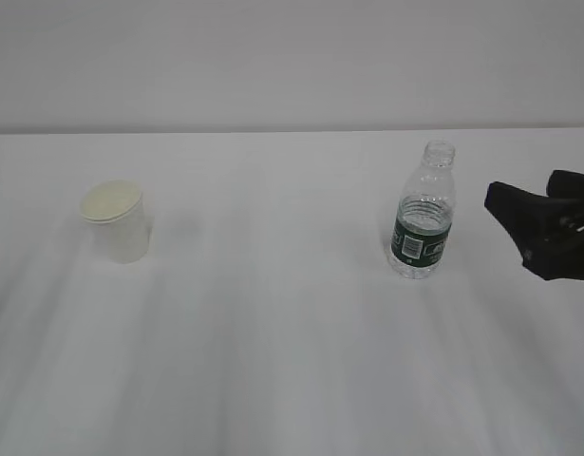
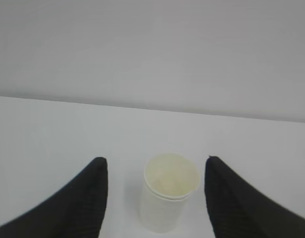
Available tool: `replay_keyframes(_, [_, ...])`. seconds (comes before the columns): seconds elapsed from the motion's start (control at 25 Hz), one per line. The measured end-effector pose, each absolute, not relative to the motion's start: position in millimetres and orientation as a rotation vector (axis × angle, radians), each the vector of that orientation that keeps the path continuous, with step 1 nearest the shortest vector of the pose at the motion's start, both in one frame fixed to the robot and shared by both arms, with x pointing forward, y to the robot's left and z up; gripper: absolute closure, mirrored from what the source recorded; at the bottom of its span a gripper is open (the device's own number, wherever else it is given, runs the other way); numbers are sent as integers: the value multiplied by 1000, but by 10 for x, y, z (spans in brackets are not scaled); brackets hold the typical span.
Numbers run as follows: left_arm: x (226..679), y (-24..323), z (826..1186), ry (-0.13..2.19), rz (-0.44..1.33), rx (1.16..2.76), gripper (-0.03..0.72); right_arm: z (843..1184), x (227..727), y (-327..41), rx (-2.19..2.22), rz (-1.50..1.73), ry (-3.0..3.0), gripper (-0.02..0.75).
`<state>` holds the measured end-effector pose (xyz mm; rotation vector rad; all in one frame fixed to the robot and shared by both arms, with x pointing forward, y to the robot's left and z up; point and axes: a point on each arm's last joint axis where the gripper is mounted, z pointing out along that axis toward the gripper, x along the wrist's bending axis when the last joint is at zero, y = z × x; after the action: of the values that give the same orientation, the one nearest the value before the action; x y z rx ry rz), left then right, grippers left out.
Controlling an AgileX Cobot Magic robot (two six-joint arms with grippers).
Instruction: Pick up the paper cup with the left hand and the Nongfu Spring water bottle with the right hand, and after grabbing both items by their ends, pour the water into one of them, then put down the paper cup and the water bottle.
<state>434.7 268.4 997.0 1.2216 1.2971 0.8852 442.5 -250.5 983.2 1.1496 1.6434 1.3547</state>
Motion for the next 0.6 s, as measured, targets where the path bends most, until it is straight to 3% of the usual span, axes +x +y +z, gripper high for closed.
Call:
replay_keyframes(0.4, [4510,2572,9712,1220,888,1212,246,9423,4651,-2412,1148,1486,1625,183])
replay_keyframes(0.6, [4391,2602,9493,1230,890,1217,246,9051,4686,-2474,1249,1351,1666,183])
